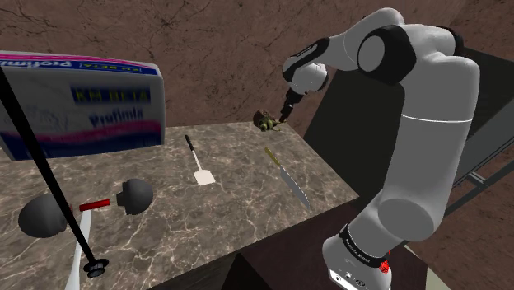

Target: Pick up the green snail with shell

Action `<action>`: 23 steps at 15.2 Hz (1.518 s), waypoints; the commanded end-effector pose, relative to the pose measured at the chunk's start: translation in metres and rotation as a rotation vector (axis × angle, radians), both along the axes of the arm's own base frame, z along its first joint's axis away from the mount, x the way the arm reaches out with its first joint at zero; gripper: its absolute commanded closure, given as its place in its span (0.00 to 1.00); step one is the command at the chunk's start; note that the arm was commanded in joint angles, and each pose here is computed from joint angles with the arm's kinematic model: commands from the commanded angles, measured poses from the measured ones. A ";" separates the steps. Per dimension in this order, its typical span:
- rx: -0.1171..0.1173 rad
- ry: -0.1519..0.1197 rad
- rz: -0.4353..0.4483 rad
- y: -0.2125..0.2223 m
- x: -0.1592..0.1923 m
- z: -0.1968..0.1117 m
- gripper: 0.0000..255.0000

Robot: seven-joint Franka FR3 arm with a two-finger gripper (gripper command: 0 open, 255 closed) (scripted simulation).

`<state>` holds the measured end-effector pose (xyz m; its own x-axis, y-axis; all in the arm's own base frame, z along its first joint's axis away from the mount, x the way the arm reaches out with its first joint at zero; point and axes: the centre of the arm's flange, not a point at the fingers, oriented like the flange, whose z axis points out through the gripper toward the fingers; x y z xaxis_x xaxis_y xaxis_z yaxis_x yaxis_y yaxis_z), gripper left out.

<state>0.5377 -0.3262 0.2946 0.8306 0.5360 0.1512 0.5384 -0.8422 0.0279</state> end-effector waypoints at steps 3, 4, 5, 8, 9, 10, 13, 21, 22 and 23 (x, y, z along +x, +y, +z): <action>0.004 0.000 0.017 -0.008 0.010 -0.024 0.00; 0.004 0.000 0.017 -0.008 0.010 -0.029 0.00; 0.004 0.000 0.017 -0.008 0.010 -0.034 0.00; 0.004 0.000 0.017 -0.008 0.010 -0.053 0.00; 0.004 0.000 0.017 -0.008 0.010 -0.053 0.00; 0.004 0.000 0.017 -0.008 0.010 -0.053 0.00; 0.004 0.000 0.017 -0.008 0.011 -0.053 1.00; 0.004 0.000 0.017 -0.008 0.010 -0.048 1.00; 0.004 0.000 0.017 -0.008 0.010 -0.043 1.00; 0.004 0.000 0.017 -0.008 0.010 -0.037 1.00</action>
